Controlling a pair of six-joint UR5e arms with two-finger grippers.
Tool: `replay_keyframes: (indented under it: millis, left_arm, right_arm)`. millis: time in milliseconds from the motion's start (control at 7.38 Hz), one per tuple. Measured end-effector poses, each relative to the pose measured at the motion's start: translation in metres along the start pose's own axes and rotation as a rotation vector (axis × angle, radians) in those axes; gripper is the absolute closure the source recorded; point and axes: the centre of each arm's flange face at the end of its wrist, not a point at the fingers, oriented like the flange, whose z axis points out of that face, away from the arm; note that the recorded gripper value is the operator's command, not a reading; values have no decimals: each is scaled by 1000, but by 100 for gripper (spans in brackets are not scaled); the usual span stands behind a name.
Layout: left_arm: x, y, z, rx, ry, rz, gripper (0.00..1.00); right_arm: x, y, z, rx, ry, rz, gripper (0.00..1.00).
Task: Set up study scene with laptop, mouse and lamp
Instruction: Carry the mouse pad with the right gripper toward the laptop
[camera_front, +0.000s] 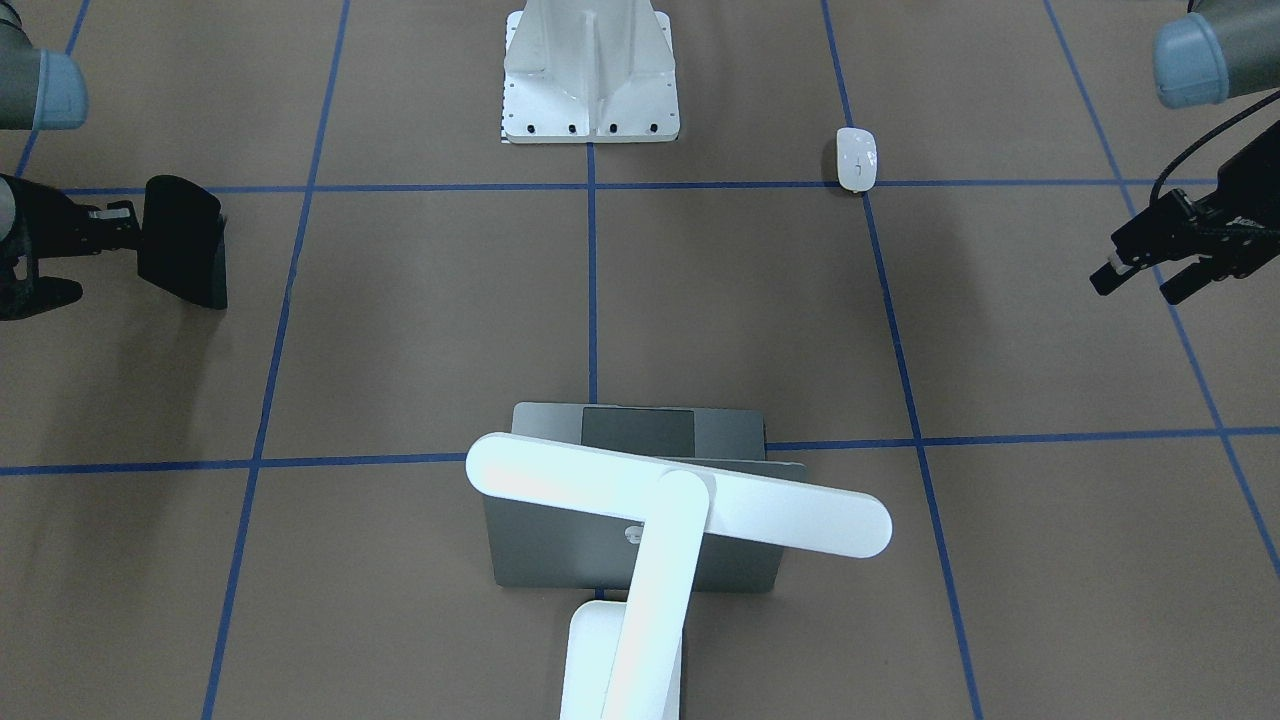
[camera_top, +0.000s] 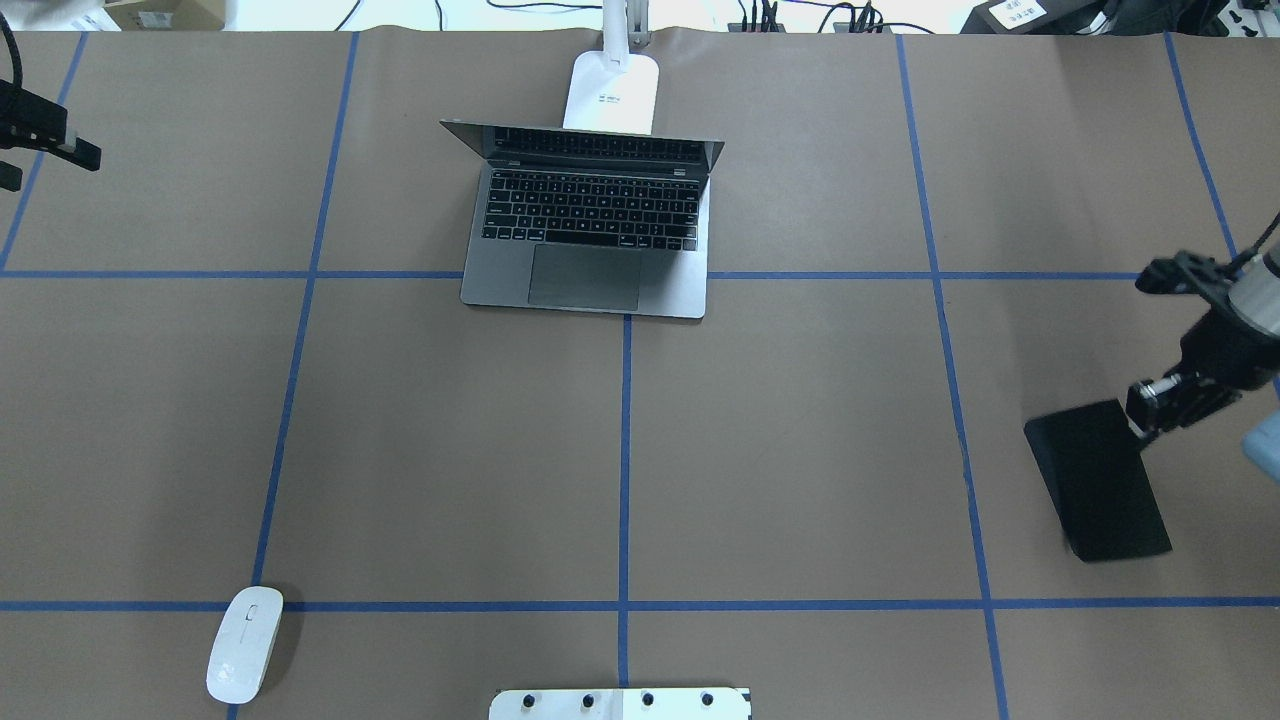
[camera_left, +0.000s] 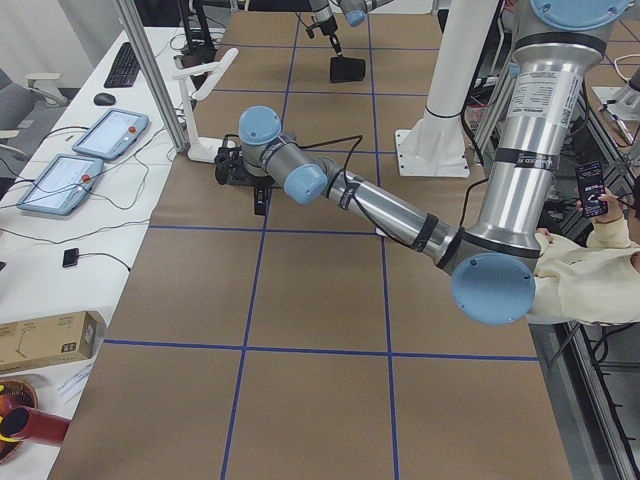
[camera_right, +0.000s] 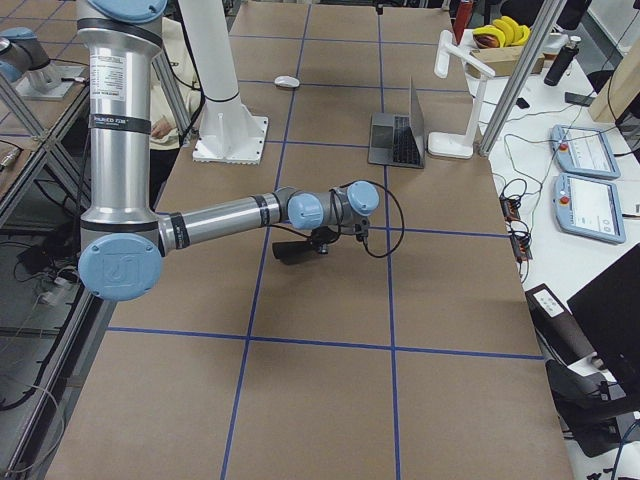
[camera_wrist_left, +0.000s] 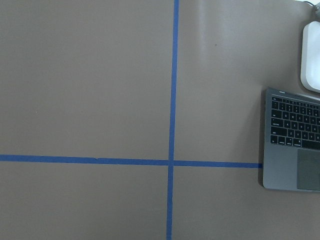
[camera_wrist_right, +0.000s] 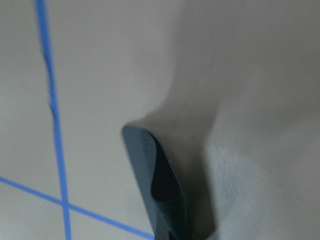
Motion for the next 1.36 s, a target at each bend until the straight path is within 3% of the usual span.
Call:
replay_keyframes:
  millis: [271,813,1355]
  left_arm:
    - [-1,-1,-4,-1,6,3,1]
    - [-7,0,-7,1,6,36,1]
    - [-10,2,-8,2,3,36,1]
  right_arm:
    - [-55,-39,-44,116,38,57,100]
    - [-184,-90,-99,284,116,176,100]
    - [-284,-95,-118,408,101,248,100]
